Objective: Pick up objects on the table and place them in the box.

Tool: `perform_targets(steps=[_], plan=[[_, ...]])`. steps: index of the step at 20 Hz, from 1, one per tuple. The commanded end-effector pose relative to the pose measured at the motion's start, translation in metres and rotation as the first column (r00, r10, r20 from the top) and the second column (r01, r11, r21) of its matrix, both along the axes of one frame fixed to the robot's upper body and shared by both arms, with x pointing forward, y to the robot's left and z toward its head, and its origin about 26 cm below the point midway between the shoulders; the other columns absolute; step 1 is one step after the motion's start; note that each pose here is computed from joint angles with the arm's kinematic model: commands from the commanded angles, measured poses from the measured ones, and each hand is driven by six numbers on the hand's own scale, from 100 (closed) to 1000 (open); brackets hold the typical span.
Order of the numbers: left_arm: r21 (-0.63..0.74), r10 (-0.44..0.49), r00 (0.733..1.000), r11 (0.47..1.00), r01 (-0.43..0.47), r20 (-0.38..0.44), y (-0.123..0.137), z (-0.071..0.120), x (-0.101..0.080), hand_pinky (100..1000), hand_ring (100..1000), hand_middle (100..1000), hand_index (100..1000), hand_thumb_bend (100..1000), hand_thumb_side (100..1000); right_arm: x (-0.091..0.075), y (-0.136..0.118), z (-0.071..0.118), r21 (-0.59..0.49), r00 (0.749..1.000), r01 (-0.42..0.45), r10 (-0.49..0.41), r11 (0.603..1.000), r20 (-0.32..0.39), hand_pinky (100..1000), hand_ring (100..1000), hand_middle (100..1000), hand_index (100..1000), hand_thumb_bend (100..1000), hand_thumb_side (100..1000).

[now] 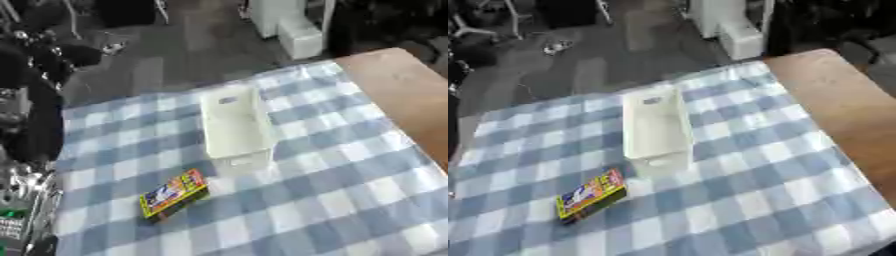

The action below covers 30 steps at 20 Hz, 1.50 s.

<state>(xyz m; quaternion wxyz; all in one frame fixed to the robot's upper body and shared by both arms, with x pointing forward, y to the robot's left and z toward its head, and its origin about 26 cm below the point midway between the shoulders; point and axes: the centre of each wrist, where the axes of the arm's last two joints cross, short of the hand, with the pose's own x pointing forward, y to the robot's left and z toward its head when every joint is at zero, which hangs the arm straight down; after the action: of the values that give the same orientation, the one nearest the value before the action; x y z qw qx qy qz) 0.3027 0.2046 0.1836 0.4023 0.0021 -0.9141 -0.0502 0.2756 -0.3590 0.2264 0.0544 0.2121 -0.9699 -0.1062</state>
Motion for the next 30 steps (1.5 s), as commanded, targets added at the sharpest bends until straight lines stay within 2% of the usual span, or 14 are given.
perform_targets(steps=[1,10,12,14,16,17,21,30], plan=[[0.004,-0.005,1.000,1.000,0.005,0.028,0.001,0.008,-0.001,652,609,869,896,671,875,-0.003,-0.002,0.010,-0.039,1.000,0.002,-0.001,0.999,0.021,495,478,474,591,100,1000],[0.010,0.010,1.000,1.000,-0.010,0.024,0.002,0.006,0.000,646,602,869,896,678,864,-0.003,-0.002,0.010,-0.039,1.000,0.001,0.000,0.999,0.021,496,478,474,591,100,1000],[0.032,0.044,0.999,0.999,-0.044,0.020,0.005,0.003,0.003,645,601,874,895,704,836,-0.003,-0.002,0.010,-0.041,1.000,0.001,0.000,0.999,0.020,497,478,474,591,100,1000],[0.103,0.080,0.997,0.991,-0.080,0.006,0.009,-0.003,0.007,655,605,885,892,748,738,-0.002,-0.001,0.009,-0.043,1.000,0.001,0.000,0.999,0.019,498,478,474,591,100,1000],[0.180,0.107,0.994,0.978,-0.106,0.003,0.010,-0.006,0.010,660,608,886,889,763,731,-0.002,-0.001,0.009,-0.045,1.000,0.001,0.000,0.999,0.019,498,478,474,591,100,1000],[0.222,0.120,0.993,0.968,-0.117,-0.001,0.011,-0.008,0.011,668,611,888,885,776,699,-0.002,-0.001,0.009,-0.045,1.000,0.001,-0.001,0.999,0.019,498,478,474,591,100,1000],[0.389,0.166,0.986,0.910,-0.142,-0.028,0.013,-0.013,0.015,680,617,898,881,786,677,-0.002,-0.001,0.009,-0.044,1.000,0.002,-0.001,0.999,0.019,498,478,474,591,100,1000],[0.568,0.179,0.976,0.819,-0.080,-0.121,0.012,-0.014,0.016,687,624,910,877,794,655,-0.002,-0.001,0.009,-0.045,1.000,0.001,-0.001,0.999,0.019,498,478,474,591,100,1000]])
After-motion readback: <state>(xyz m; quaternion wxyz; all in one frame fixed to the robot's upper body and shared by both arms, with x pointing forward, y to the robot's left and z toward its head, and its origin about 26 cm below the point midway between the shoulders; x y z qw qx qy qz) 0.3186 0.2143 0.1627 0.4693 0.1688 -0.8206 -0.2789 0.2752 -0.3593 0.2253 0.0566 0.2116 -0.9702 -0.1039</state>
